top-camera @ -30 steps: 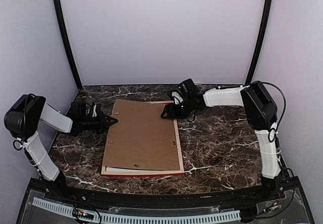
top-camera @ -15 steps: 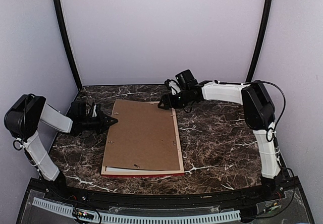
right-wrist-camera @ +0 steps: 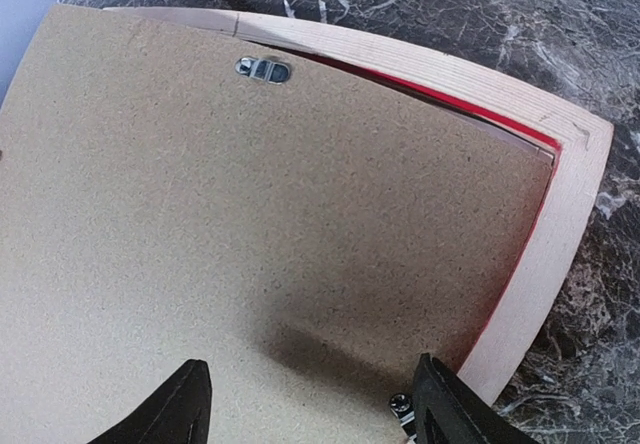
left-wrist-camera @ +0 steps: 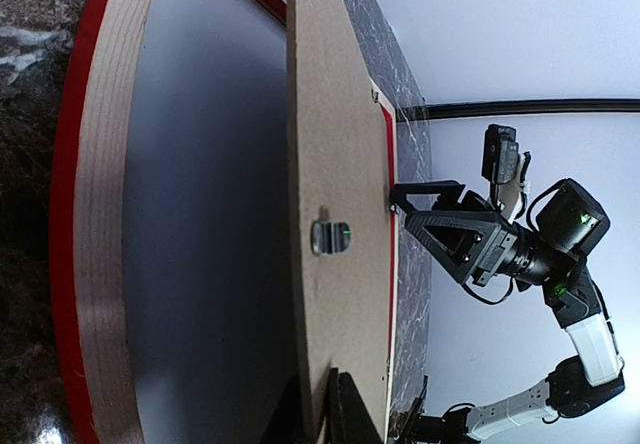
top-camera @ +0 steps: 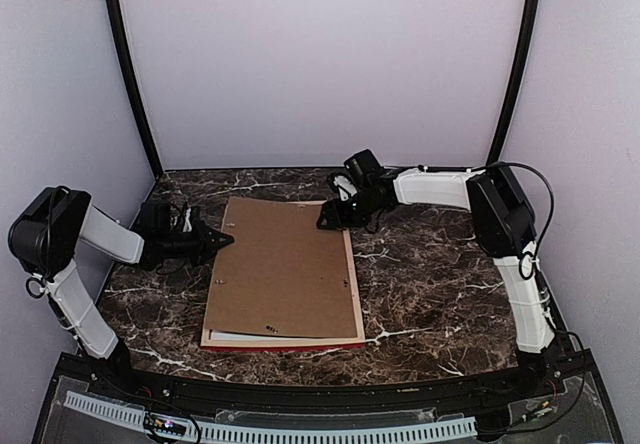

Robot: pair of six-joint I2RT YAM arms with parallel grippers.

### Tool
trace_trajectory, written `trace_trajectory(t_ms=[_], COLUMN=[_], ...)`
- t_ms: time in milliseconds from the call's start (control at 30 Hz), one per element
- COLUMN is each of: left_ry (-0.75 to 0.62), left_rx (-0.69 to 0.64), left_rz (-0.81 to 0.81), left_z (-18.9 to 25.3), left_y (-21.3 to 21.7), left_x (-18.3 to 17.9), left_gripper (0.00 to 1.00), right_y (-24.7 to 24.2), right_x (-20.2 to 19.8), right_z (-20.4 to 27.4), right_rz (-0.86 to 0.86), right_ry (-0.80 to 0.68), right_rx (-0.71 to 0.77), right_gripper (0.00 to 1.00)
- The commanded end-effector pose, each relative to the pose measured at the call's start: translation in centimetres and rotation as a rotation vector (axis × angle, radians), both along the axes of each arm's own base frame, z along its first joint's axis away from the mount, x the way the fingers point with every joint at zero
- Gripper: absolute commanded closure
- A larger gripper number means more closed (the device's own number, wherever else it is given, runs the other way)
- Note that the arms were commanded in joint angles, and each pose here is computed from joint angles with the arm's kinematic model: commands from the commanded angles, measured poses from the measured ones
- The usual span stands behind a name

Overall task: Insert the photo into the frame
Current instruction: Adjust the backboard.

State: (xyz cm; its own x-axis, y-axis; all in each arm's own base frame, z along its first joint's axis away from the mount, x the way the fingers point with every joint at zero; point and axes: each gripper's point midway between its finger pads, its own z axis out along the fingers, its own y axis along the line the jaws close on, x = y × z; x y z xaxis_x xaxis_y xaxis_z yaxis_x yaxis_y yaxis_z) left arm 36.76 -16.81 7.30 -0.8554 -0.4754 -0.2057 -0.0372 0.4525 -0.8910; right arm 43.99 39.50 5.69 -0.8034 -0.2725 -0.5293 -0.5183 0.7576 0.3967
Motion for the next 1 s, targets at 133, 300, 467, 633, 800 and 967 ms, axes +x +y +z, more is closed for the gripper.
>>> trace_trajectory(t_ms=[133, 300, 467, 633, 800, 967], left_ry=[0.016, 0.017, 0.015, 0.015, 0.011, 0.011], left_rx=[0.084, 0.094, 0.102, 0.113, 0.132, 0.146], left_rz=[0.035, 0.048, 0.060, 0.067, 0.081, 0.090], left_z=[-1.5, -1.6, -1.6, -1.7, -1.8, -2.0], left_y=[0.7, 0.9, 1.1, 1.2, 1.4, 1.4], left_x=[-0.6, -0.7, -0.7, -0.9, -1.0, -1.1], left_gripper=[0.96, 0.96, 0.96, 0.97, 0.98, 0.99], right_y=[-1.5, -2.0, -2.2, -2.4, -2.1, -2.0], right_x=[-0.7, -1.4, -2.1, -2.4, -2.8, -3.3], right_z=[-0.6, -1.0, -1.1, -0.7, -0.8, -1.2], right_rz=[-0.064, -0.108, -0.155, -0.199, -0.223, -0.240], right_ry=[0.061, 0.116, 0.171, 0.194, 0.234, 0.265], right_rx=[-0.067, -0.088, -0.074, -0.053, -0.007, 0.027], right_gripper=[0.31, 0.32, 0.32, 0.32, 0.32, 0.32])
